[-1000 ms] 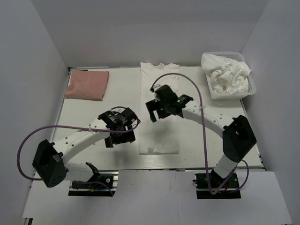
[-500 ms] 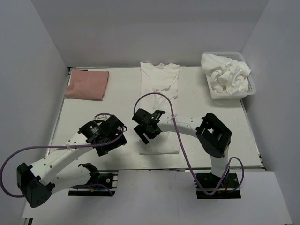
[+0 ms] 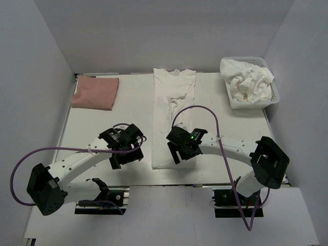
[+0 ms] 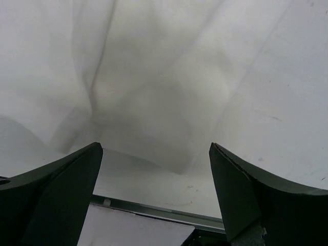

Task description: Fold and stack the t-shirts

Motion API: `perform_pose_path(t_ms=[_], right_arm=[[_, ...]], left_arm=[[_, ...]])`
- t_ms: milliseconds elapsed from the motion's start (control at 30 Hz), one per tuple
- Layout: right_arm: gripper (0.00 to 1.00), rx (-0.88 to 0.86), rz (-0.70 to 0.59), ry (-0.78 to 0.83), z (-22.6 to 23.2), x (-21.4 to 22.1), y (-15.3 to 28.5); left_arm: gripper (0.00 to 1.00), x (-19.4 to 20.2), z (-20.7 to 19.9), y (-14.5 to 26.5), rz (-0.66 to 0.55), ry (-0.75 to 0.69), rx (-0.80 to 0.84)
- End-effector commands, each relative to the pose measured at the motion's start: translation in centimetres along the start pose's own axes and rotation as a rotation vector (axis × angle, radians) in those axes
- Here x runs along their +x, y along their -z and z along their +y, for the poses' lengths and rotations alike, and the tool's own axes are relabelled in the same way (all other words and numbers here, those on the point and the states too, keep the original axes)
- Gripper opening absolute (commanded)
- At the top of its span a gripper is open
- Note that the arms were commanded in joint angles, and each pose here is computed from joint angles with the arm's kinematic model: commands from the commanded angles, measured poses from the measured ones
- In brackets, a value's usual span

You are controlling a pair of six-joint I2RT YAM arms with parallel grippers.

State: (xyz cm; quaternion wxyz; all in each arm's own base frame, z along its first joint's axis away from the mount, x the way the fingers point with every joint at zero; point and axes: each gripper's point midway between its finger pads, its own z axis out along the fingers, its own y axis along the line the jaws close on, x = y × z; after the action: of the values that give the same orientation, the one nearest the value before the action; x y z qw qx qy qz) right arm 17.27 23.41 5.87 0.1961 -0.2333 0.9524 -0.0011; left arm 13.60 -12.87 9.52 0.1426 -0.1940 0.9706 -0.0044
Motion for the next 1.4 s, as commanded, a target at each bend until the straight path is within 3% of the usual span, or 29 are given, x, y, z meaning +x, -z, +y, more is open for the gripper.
perform_pose_path(t_ms=[0,267,367,500,667,900,967,1000,1133,1167,1233,1267,1300,1367], right_arm=[[0.9,-0.037,0.029,-0.08,0.3,1.6,-0.2],[0.9,-0.104,-0.138,-0.252,-1.5,-0.3,1.8],[0.9,-0.109,-0.107,-0.303,-2.9,1.5,1.0],[0.9,-0.231,-0.026,-0.294,-1.9,2.9,0.3],[0.9,-0.228,0.056,-0.301,-2.5,3.8,-1.3],[0.89,-0.341,0.088,-0.346,-1.9,3.8,-1.8],[0.84,-0.375,0.11,-0.355,-1.5,4.4,-1.7],[0.8,-0.376,0.114,-0.367,-1.7,4.5,-1.9],[0.42,-0.415,0.154,-0.386,-1.3,5.6,-1.9],[0.24,-0.463,0.16,-0.392,-0.7,5.6,-1.5],[0.15,-0.506,0.192,-0.403,0.1,6.7,-1.7],[0.05,-0.525,0.21,-0.405,0.5,7.1,-1.5],[0.0,-0.518,0.243,-0.417,0.4,8.3,-1.7],[0.0,-0.523,0.257,-0.438,0.6,8.8,-1.3]], left_arm=[[1.0,-0.8,-2.5,0.4,-0.005,-0.053,0.082],[1.0,1.2,-7.5,-2.4,0.129,-0.248,0.186],[0.87,1.8,-8.3,-3.8,0.165,-0.295,0.186],[0.84,3.4,-9.6,-4.4,0.225,-0.339,0.273],[0.8,5.0,-12.3,-5.1,0.281,-0.352,0.442],[0.55,5.9,-11.2,-7.4,0.326,-0.352,0.358],[0.47,6.2,-11.0,-7.6,0.336,-0.353,0.363],[0.35,6.3,-11.1,-7.8,0.338,-0.344,0.36],[0.01,6.5,-10.8,-8.0,0.355,-0.344,0.334],[0.0,6.5,-10.8,-8.0,0.355,-0.344,0.334],[0.0,6.5,-10.9,-7.5,0.356,-0.332,0.35],[0.0,6.6,-10.5,-7.4,0.36,-0.332,0.345],[0.0,6.8,-10.0,-7.0,0.363,-0.314,0.341],[0.0,7.4,-9.4,-6.4,0.381,-0.302,0.335]])
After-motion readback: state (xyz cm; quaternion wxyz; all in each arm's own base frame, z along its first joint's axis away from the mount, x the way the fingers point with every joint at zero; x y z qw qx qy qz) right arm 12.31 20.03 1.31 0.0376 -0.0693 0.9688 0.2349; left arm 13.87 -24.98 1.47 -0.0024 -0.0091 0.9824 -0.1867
